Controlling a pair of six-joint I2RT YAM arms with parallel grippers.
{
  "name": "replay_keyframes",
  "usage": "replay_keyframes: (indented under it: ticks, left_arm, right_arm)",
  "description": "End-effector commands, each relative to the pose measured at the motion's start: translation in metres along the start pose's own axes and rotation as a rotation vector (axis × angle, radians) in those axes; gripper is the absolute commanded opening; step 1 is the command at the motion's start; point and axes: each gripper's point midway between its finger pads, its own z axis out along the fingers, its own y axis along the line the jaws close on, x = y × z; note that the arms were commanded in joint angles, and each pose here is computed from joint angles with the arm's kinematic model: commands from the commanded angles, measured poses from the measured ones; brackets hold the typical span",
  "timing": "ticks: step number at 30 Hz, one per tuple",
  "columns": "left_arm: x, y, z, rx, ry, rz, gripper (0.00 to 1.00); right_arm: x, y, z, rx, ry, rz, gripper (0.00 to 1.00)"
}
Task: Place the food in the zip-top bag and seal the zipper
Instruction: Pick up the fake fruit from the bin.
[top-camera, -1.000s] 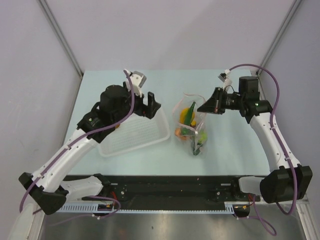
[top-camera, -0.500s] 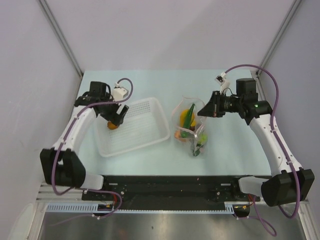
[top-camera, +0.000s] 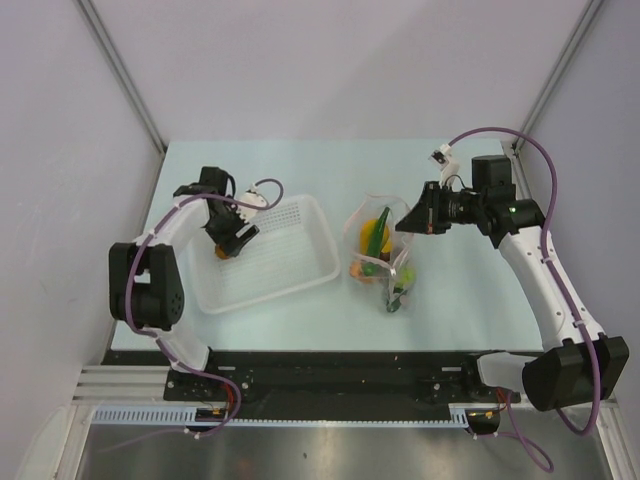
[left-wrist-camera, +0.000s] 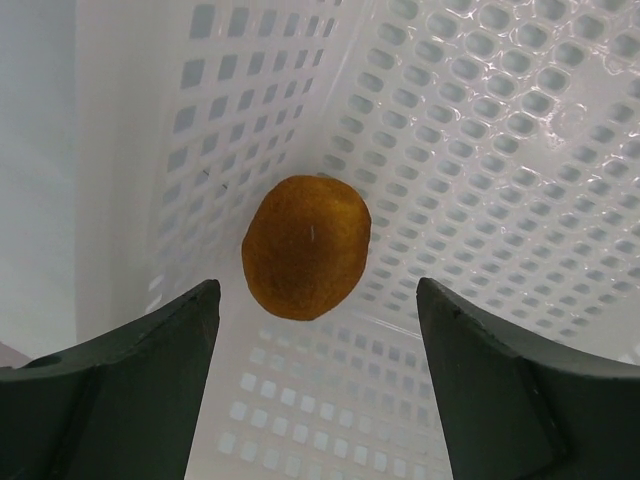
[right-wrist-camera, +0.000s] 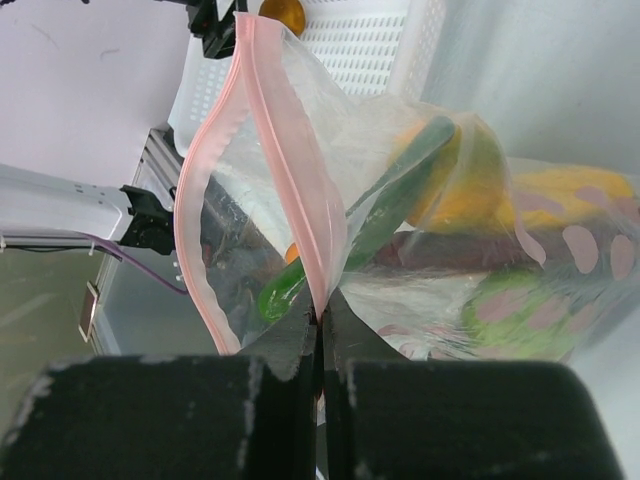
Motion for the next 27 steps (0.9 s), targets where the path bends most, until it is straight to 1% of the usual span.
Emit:
replay_keyframes:
  ticks: [1, 3, 8, 11, 12, 14, 15, 16, 17, 18, 19, 20, 21, 22, 23, 24, 25, 26, 27]
  left_arm:
    - [-0.006, 0.011, 0.010, -0.010, -0.015, 0.062, 0.83]
    - [-0.001, 0.004, 0.020, 0.011, -0.007, 0.075, 0.81]
    - [0.012, -0.011, 0.035, 0.055, 0.023, 0.091, 0.72]
    - [0.018, -0.022, 0.035, 0.083, 0.033, 0.090, 0.61]
    - [0.016, -0.024, 0.030, 0.091, 0.027, 0.073, 0.52]
    - [0.001, -0.029, 0.017, 0.116, -0.037, 0.053, 0.43]
    - [-0.015, -0.026, -0.004, 0.109, -0.086, 0.023, 0.38]
    - [-0.032, -0.031, -0.016, 0.145, -0.153, 0.009, 0.37]
    - [-0.041, -0.037, -0.031, 0.173, -0.179, -0.026, 0.36]
    - [-0.069, -0.027, -0.063, 0.140, -0.274, -0.016, 0.35]
    - [-0.088, -0.033, -0.082, 0.163, -0.337, -0.010, 0.35]
    - [-0.107, -0.047, -0.104, 0.231, -0.414, -0.029, 0.35]
    - [-0.136, -0.045, -0.140, 0.220, -0.521, -0.001, 0.36]
    - [-0.155, -0.059, -0.165, 0.235, -0.585, 0.031, 0.36]
    - [-0.173, -0.070, -0.186, 0.261, -0.644, -0.001, 0.37]
    - [-0.195, -0.073, -0.218, 0.246, -0.724, 0.004, 0.43]
    - [-0.211, -0.092, -0.238, 0.275, -0.776, 0.017, 0.46]
    - [-0.228, -0.104, -0.263, 0.323, -0.852, -0.023, 0.46]
    - [-0.237, -0.115, -0.276, 0.351, -0.890, -0.022, 0.46]
  right_arm:
    - [-0.016, 0.008, -0.004, -0.001, -0.033, -0.055, 0.00]
    - [-0.016, 0.008, -0.004, -0.003, -0.032, -0.054, 0.00]
    - [-0.017, 0.008, -0.004, -0.003, -0.032, -0.052, 0.00]
    - [-0.016, 0.008, -0.004, -0.002, -0.031, -0.050, 0.00]
    - [-0.016, 0.008, -0.004, 0.000, -0.032, -0.052, 0.00]
    - [-0.016, 0.008, -0.005, 0.001, -0.033, -0.047, 0.00]
    - [-0.016, 0.009, -0.005, -0.003, -0.035, -0.048, 0.00]
    - [-0.017, 0.010, -0.005, -0.005, -0.038, -0.048, 0.00]
    - [-0.016, 0.010, -0.004, -0.007, -0.036, -0.046, 0.00]
    - [-0.016, 0.010, -0.004, -0.008, -0.036, -0.041, 0.00]
    - [-0.016, 0.010, -0.004, -0.010, -0.038, -0.042, 0.00]
    - [-0.017, 0.010, -0.004, -0.012, -0.039, -0.041, 0.00]
    - [-0.016, 0.010, -0.003, -0.010, -0.039, -0.034, 0.00]
    - [-0.016, 0.010, -0.003, -0.011, -0.039, -0.033, 0.00]
    - [-0.016, 0.010, -0.003, -0.011, -0.041, -0.027, 0.00]
    - [-0.015, 0.011, -0.003, -0.013, -0.041, -0.023, 0.00]
    - [-0.016, 0.011, -0.003, -0.014, -0.043, -0.019, 0.00]
    - [-0.016, 0.011, -0.003, -0.013, -0.047, -0.021, 0.00]
    - [-0.016, 0.011, -0.003, -0.012, -0.049, -0.016, 0.00]
